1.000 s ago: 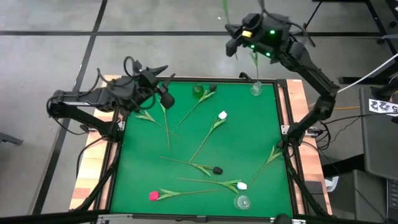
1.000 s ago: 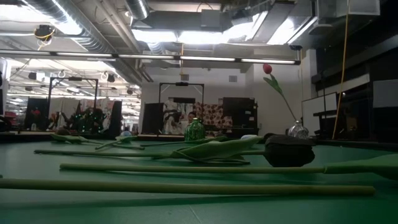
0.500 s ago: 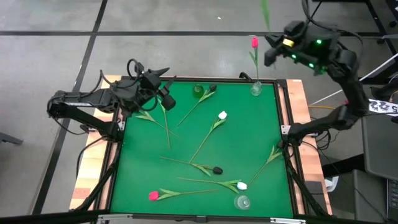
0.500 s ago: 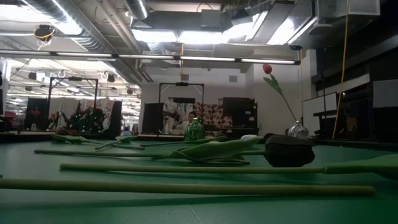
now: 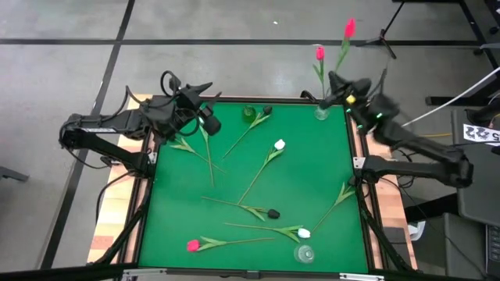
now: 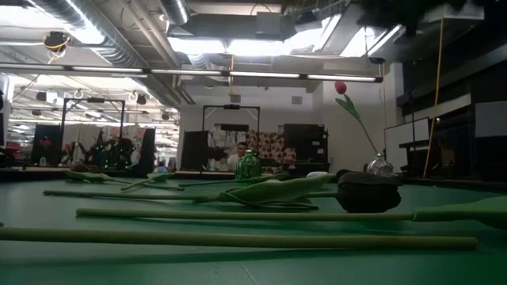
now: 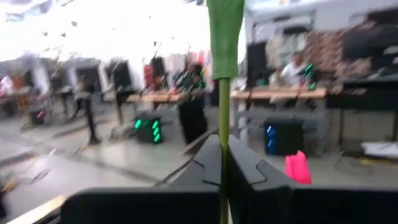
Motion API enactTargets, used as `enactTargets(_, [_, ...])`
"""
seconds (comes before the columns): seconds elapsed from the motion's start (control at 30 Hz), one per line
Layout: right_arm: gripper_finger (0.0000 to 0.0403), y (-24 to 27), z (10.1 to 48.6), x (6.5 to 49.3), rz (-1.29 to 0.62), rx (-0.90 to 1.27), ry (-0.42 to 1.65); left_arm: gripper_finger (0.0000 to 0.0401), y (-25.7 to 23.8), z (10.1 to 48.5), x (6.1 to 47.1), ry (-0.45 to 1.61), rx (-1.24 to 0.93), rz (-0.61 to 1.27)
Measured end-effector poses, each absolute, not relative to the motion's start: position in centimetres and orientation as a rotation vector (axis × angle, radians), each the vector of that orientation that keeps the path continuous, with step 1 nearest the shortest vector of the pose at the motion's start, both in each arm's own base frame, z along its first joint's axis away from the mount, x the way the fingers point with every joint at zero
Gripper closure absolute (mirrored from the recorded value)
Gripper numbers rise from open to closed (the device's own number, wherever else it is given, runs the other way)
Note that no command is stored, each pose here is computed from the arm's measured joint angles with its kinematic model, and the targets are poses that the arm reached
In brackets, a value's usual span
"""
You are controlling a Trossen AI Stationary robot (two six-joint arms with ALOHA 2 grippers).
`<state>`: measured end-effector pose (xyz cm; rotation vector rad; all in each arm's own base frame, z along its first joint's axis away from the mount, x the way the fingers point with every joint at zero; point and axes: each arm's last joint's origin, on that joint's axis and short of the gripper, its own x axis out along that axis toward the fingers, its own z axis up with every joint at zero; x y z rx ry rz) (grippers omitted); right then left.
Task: Sort flowers into vase by color
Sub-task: Put the pink tulip into the top transparent vase
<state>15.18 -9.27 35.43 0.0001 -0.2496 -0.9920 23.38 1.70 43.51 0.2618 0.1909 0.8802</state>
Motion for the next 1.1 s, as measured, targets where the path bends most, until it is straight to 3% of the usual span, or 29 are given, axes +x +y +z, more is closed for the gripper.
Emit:
enactTargets(0.27, [0.0402, -11.9, 27.3, 14.7, -1.107, 0.009, -0.297, 0.0232, 3.4, 43.5, 23.2, 0.206, 0.261, 0.952])
enactTargets(0.7, [0.0402, -16.2, 23.8, 10.4, -1.115, -0.015, -0.300, 0.0232, 4.9, 43.5, 23.0, 0.215, 0.253, 1.016])
enactTargets(1.1, [0.0403, -18.8, 21.4, 10.4, -1.107, -0.010, -0.241, 0.0232, 4.9, 43.4, 23.0, 0.215, 0.252, 1.016])
